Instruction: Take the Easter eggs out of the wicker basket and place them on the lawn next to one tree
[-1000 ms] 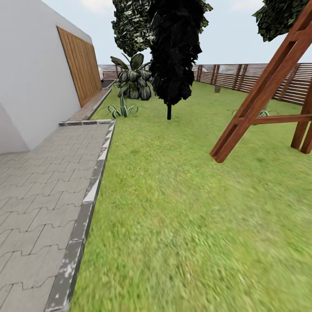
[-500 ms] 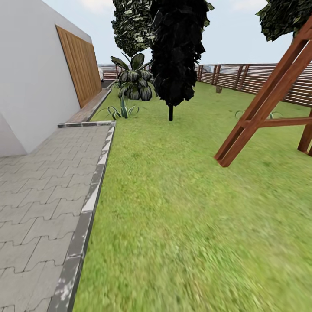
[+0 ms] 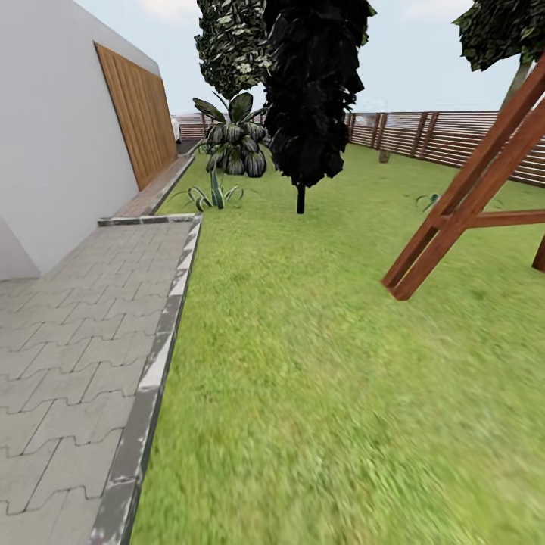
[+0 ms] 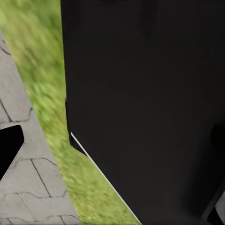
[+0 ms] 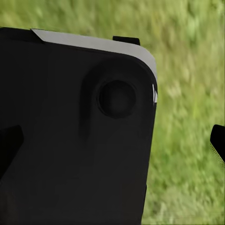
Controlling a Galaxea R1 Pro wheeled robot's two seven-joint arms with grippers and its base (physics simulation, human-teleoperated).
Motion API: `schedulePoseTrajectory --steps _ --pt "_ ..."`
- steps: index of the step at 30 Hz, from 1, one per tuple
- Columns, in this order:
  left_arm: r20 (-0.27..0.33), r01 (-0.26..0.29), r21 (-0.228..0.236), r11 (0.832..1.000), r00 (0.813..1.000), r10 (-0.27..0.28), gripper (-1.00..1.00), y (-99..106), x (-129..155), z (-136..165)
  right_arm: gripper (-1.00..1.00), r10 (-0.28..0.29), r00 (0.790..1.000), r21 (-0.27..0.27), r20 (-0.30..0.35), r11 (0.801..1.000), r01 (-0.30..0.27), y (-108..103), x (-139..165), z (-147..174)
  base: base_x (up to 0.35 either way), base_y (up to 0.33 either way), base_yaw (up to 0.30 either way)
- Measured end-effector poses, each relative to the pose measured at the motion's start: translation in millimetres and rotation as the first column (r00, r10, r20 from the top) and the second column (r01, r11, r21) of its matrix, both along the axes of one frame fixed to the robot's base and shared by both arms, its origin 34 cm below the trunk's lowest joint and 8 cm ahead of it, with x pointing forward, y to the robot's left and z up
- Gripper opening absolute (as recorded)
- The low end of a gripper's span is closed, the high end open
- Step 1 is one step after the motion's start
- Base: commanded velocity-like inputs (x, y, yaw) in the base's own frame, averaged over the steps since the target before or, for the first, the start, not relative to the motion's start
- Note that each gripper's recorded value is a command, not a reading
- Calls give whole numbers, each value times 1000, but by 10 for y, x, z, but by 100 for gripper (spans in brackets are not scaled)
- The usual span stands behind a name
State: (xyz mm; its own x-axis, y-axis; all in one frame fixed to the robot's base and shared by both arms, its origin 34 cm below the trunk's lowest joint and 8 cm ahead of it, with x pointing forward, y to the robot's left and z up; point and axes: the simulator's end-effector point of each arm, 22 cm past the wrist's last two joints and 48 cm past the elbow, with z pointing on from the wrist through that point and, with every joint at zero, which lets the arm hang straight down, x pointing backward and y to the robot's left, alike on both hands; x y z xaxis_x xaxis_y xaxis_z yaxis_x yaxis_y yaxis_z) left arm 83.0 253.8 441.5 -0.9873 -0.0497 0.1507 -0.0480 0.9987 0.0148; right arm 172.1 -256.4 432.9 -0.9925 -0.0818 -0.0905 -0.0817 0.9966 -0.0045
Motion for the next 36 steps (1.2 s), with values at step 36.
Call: schedulePoseTrajectory --steps 36 --pt "-2 -1 1 1000 1000 1 100 1 -9 1 100 -4 1000 1 -1 1000 4 10 -10 0 328 80 -95"
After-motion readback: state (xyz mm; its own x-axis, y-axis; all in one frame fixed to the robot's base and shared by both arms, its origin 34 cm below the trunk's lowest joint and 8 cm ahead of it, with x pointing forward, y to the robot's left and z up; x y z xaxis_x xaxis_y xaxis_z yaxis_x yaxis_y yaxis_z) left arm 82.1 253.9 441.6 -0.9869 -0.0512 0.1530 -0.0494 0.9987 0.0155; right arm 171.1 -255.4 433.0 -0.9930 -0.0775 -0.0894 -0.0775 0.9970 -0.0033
